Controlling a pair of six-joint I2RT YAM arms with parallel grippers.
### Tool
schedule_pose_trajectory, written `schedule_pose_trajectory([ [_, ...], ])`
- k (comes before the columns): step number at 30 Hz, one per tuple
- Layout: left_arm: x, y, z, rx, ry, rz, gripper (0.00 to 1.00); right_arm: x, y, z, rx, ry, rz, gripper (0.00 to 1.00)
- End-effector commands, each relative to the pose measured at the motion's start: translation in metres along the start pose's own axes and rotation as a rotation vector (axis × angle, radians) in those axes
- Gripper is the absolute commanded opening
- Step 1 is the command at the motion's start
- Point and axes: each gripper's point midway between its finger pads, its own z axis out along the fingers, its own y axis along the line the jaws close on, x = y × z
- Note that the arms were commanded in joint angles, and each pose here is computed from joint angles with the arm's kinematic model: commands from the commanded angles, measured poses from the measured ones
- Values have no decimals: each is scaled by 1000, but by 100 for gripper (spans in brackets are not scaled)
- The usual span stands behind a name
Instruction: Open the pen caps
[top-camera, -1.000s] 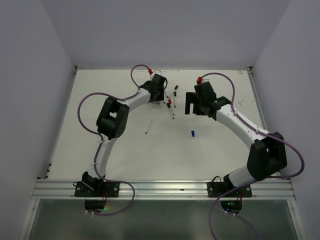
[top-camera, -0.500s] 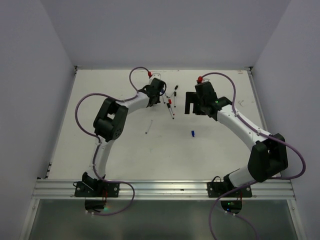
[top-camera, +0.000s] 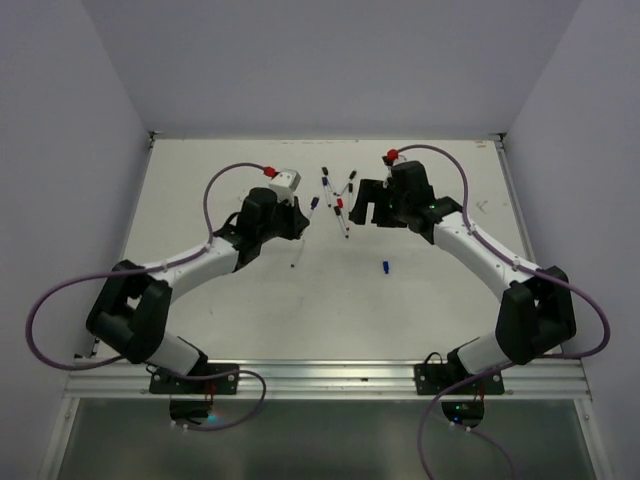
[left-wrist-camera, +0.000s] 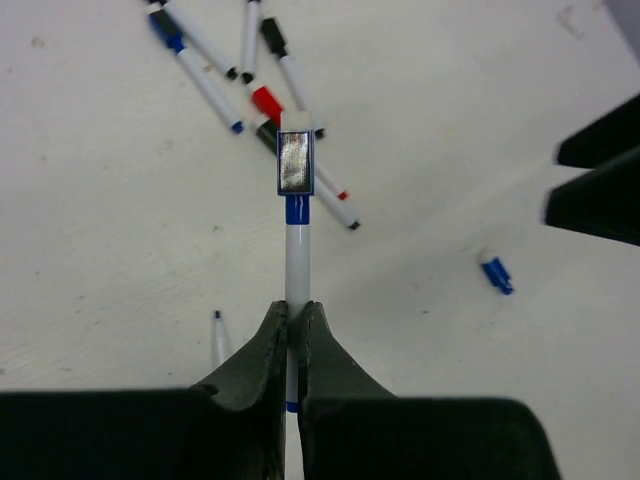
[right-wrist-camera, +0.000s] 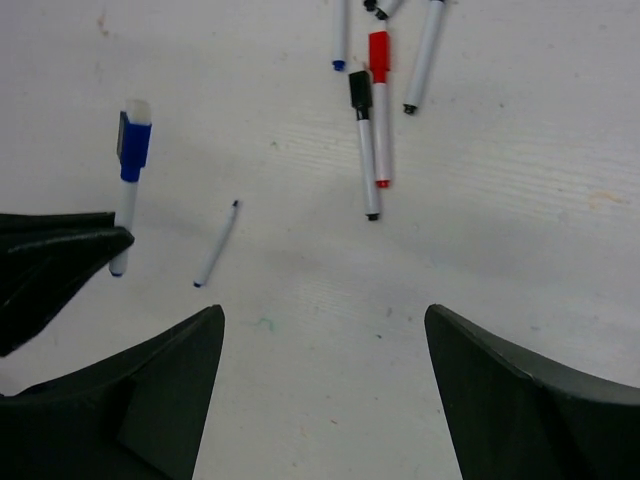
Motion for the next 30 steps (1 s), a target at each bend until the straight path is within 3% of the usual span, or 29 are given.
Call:
schedule_pose_trajectory([
  [1, -19, -53, -27, 284, -121, -13, 0, -16, 49, -7, -244, -66, 61, 84],
  [9, -6, -81, -49, 328, -119, -27, 0, -16, 91, -17, -447, -129, 122, 67],
  [18, -12, -98, -57, 343, -121, -26, 0, -15, 99, -21, -469, -140, 143, 65],
  [30, -16, -102, -65, 350, -138, -28, 0, -4, 99, -4, -472, -108, 175, 46],
])
